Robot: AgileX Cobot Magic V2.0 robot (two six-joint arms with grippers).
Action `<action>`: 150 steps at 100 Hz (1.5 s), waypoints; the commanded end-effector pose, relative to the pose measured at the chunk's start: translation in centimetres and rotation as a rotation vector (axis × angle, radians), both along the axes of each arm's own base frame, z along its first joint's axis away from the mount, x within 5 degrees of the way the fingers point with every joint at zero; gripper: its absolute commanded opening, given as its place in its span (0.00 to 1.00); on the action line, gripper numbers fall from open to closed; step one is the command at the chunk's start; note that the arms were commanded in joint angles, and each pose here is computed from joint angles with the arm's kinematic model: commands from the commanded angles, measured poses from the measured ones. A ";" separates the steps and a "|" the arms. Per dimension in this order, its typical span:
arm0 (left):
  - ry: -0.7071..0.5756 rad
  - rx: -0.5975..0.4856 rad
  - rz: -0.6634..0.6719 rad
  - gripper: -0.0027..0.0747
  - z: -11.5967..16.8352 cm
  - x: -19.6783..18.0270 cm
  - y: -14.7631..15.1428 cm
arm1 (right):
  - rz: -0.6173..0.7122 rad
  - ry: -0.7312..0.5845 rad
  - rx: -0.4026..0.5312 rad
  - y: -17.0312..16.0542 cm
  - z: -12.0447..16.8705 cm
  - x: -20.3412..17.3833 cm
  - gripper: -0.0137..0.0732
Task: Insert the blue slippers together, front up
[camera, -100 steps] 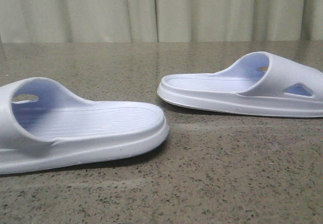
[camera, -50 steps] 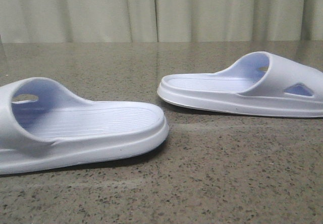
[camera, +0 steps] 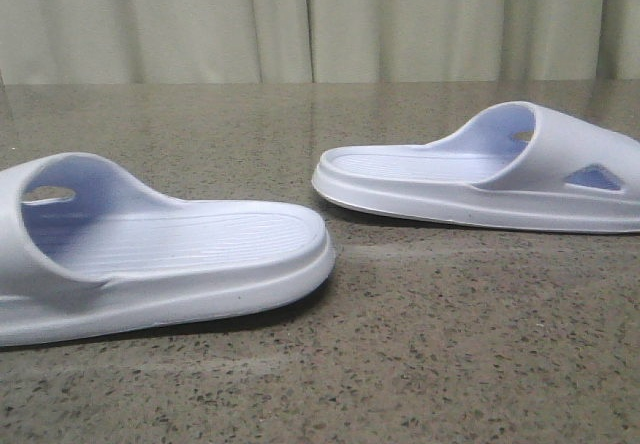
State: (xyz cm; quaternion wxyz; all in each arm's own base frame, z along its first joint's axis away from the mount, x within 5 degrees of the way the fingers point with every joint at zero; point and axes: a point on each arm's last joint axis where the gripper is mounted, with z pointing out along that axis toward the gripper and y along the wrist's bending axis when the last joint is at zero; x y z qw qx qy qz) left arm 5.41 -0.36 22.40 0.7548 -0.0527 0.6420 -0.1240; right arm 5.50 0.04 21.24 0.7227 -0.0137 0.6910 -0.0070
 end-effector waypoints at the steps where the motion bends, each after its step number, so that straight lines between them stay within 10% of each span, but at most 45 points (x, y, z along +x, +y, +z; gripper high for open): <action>1: -0.059 -0.116 -0.029 0.05 2.4 -0.7 0.0 | -0.010 -0.106 -0.023 -0.1 3.1 -0.9 0.03; 35: 0.310 -0.062 -0.140 0.05 7.6 1.8 -1.5 | -0.083 -0.057 -0.184 -0.6 9.5 -1.7 0.03; 96: 0.465 -0.100 -0.187 0.07 10.5 5.2 -2.2 | -0.028 0.079 -0.019 -0.2 11.3 0.0 0.06; 130: 0.507 -0.141 -0.225 0.63 10.3 5.0 -2.6 | -0.001 0.041 0.049 0.0 11.7 0.0 0.48; 150: 0.529 -0.171 -0.225 0.66 9.8 5.1 -2.6 | 0.000 0.022 0.050 0.0 11.9 0.0 0.52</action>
